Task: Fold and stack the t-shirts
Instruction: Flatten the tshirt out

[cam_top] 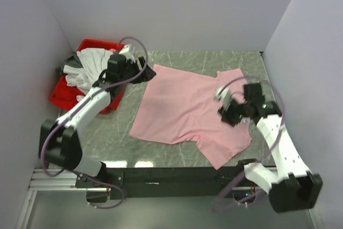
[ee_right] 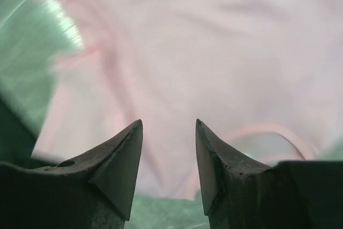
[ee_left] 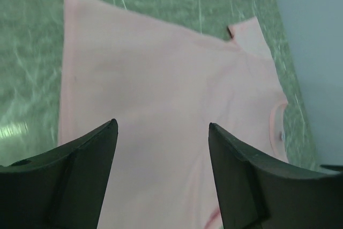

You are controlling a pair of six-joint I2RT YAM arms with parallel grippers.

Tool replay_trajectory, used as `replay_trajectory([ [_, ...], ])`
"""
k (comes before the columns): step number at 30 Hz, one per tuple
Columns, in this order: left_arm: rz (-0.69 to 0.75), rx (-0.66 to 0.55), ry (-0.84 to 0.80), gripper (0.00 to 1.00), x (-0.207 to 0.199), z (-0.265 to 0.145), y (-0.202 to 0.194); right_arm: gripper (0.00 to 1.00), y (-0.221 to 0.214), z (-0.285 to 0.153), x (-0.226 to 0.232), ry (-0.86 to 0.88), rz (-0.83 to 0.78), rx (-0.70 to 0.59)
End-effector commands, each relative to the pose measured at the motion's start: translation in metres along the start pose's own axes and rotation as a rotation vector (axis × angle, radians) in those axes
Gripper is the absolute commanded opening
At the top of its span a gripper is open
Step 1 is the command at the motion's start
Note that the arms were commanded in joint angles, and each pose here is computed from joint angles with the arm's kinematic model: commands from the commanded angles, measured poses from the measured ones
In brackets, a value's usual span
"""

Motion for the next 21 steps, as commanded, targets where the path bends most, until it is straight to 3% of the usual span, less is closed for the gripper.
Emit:
replay_trajectory([
  [1,-0.022,-0.027,-0.041,0.73,0.011,0.034,0.036,0.51,0.009,-0.015,-0.104,-0.309,0.365,-0.177],
  [3,-0.059,-0.007,-0.031,0.72,0.029,0.063,0.046,0.50,-0.003,-0.010,-0.146,-0.307,0.547,-0.206],
  [13,-0.087,0.119,-0.031,0.72,0.080,0.169,0.055,0.49,-0.034,0.048,-0.284,-0.507,0.974,-0.129],
  [21,-0.119,0.127,0.026,0.68,0.108,0.220,0.059,0.48,-0.059,0.059,-0.321,-0.518,1.043,-0.105],
])
Point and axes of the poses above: each gripper's point midway between its finger pads, its own z axis out along the fingers, its own x axis along the line the jaws close on, y = z × x, the point moved 6 cm from there along -z, back along the fingers, and after that the axes turned 4 degrees about -z, right-handed, at the moved point
